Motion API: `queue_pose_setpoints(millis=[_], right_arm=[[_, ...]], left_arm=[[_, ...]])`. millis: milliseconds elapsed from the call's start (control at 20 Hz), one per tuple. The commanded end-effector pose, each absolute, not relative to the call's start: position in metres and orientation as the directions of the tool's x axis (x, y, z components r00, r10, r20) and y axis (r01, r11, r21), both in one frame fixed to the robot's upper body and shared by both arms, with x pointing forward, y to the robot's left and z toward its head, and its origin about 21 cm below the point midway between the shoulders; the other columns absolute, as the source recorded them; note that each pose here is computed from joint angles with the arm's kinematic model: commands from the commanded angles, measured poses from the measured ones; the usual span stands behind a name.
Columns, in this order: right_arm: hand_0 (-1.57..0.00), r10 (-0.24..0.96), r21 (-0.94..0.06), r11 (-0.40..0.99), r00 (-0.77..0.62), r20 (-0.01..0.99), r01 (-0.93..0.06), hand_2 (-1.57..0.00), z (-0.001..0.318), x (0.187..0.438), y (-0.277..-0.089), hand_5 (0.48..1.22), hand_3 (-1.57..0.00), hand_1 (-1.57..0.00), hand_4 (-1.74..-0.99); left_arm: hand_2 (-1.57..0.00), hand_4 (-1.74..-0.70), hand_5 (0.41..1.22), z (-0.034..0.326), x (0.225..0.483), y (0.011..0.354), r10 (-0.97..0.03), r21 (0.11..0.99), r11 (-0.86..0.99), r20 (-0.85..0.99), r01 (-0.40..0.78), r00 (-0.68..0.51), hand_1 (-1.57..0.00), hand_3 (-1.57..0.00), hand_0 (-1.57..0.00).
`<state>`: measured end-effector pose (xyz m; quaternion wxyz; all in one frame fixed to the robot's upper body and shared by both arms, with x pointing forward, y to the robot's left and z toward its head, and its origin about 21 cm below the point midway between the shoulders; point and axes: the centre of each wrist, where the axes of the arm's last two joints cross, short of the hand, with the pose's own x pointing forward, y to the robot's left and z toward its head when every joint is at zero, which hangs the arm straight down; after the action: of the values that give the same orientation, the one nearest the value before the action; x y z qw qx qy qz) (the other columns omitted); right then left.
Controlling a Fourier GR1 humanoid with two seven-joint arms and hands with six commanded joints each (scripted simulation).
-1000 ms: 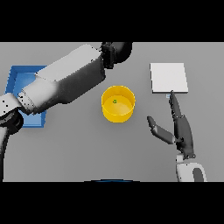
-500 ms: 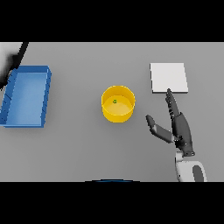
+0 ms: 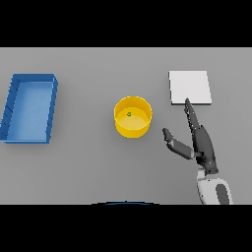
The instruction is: Pick up the red beaker and tilt it to pour out 1 green nut into yellow bowl. Pick up the yellow bowl and place it on the metallic measuring scale.
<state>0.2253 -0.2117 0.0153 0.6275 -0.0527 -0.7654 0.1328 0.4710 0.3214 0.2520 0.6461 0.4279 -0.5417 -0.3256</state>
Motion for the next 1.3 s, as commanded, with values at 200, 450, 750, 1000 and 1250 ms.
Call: queue_pose_setpoints(millis=[200, 450, 750, 1000, 1250], right_arm=[[0.0, 0.241, -0.264, 0.96, -0.201, 0.949, -0.097, 0.0, 0.011, 0.225, -0.212, 0.659, 0.0, 0.0, -1.129], [0.0, 0.251, -0.277, 0.956, -0.224, 0.942, -0.093, 0.0, 0.01, 0.222, -0.215, 0.677, 0.0, 0.0, -1.159], [0.0, 0.249, -0.273, 0.957, -0.208, 0.946, -0.095, 0.0, 0.01, 0.221, -0.217, 0.671, 0.0, 0.0, -1.161], [0.0, 0.246, -0.269, 0.958, -0.198, 0.949, -0.099, 0.0, 0.012, 0.226, -0.214, 0.67, 0.0, 0.0, -1.151], [0.0, 0.241, -0.262, 0.961, -0.192, 0.951, -0.091, 0.0, 0.008, 0.224, -0.216, 0.669, 0.0, 0.0, -1.155]], left_arm=[[-1.57, -1.74, 1.221, 0.196, 0.448, 0.351, -0.699, 0.779, 0.611, 0.613, -0.137, 0.368, -1.57, -1.57, -1.57], [-1.57, -1.74, 1.221, 0.131, 0.404, 0.36, -0.605, 0.705, 0.69, 0.687, -0.167, 0.402, -1.57, -1.57, -1.57], [-1.57, -1.74, 0.984, 0.098, 0.373, 0.352, -0.53, 0.662, 0.729, 0.707, -0.175, 0.467, -1.57, -1.57, -1.57], [-1.02, -1.23, 0.737, 0.107, 0.36, 0.348, -0.553, 0.637, 0.768, 0.713, -0.069, 0.431, -1.07, -1.05, -1.17], [-0.33, -0.88, 0.644, 0.113, 0.354, 0.356, -0.602, 0.648, 0.759, 0.655, 0.069, 0.456, -0.35, -0.34, -0.38]])
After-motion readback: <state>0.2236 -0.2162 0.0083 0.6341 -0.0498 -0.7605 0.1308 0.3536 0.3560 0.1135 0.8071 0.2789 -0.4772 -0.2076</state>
